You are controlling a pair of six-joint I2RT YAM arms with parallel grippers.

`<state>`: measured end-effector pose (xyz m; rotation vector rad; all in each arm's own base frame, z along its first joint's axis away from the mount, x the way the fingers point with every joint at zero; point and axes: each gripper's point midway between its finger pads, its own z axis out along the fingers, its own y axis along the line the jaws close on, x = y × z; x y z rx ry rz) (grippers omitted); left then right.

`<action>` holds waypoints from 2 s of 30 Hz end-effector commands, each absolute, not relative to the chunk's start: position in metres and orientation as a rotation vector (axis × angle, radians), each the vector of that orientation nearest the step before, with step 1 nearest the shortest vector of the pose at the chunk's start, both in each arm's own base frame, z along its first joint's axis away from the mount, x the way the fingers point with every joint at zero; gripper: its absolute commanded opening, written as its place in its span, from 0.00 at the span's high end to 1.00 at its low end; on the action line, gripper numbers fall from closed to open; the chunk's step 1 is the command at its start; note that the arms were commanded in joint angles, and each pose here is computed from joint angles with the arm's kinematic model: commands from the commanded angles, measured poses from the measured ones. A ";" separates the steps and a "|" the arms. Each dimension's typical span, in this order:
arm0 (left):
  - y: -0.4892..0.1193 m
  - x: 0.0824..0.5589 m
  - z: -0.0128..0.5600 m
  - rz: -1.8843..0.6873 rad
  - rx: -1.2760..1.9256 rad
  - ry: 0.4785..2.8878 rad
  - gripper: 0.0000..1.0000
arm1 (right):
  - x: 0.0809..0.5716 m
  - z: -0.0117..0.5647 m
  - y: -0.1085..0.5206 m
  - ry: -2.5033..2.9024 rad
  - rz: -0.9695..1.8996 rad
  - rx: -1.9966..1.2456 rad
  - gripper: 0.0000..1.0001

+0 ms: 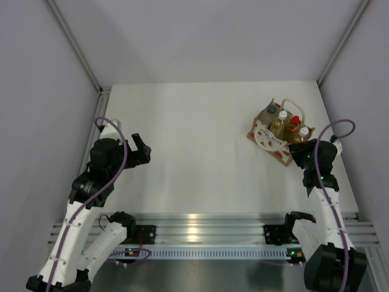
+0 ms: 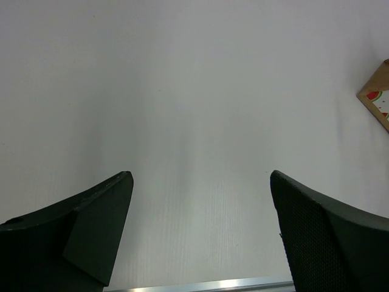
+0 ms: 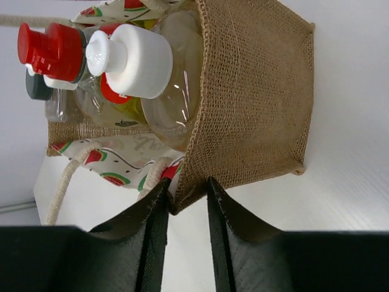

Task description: Take the personal care products out of the canvas bag

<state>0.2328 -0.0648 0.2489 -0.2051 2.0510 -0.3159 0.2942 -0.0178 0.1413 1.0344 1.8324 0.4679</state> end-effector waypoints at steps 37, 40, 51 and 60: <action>-0.389 0.245 0.334 -0.778 0.487 1.957 0.01 | 0.250 0.108 0.015 1.782 0.706 1.003 1.00; -0.453 0.248 0.313 -0.806 0.652 1.950 0.01 | 0.248 0.105 0.017 1.783 0.711 0.990 1.00; -0.588 0.267 0.299 -0.981 0.849 1.741 0.01 | 0.246 0.101 0.021 1.819 0.725 0.991 1.00; -0.630 0.275 0.288 -1.097 0.831 1.620 0.12 | 0.247 0.112 0.025 1.816 0.748 0.945 1.00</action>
